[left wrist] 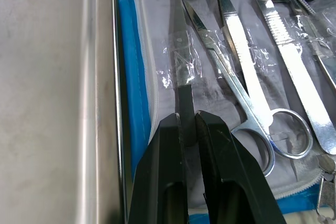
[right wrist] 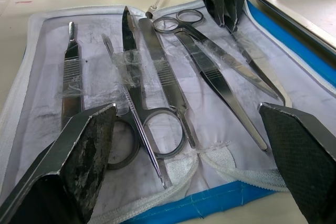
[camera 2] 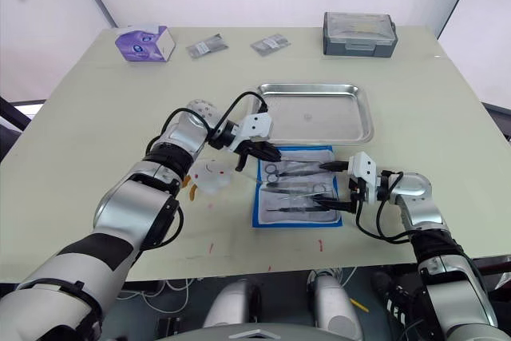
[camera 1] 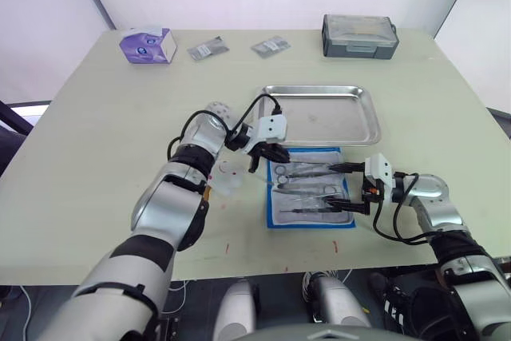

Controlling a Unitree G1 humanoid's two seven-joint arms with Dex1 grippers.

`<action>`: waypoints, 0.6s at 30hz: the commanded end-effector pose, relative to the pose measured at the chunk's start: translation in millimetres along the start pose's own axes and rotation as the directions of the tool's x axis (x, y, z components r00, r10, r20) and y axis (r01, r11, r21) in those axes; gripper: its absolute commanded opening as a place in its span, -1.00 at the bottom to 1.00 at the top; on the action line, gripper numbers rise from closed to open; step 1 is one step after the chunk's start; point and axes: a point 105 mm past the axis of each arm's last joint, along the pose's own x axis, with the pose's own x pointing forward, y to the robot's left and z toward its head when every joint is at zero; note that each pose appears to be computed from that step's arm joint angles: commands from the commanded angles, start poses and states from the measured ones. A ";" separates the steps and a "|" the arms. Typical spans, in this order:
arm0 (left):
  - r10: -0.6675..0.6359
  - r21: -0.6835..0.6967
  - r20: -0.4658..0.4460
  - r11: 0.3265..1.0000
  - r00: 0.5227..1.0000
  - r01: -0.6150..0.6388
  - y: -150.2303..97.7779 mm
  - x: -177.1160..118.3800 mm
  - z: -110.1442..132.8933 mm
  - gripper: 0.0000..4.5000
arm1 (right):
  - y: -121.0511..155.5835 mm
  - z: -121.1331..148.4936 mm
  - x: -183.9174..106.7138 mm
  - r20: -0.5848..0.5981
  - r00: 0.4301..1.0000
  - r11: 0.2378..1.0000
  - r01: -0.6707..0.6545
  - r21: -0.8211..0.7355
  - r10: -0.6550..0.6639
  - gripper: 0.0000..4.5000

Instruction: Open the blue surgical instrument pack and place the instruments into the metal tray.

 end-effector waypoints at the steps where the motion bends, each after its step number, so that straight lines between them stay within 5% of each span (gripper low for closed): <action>1: 0.005 0.019 -0.008 1.000 1.000 -0.005 1.7 -7.4 2.5 -0.98 | 19.6 -31.6 6.6 -0.110 0.992 0.994 -0.054 0.092 0.064 1.00; 18: 0.049 0.014 -0.006 0.999 0.999 -0.049 7.8 -17.5 3.0 -0.98 | 22.9 -50.0 6.3 -0.227 0.972 0.981 -0.008 0.194 0.052 1.00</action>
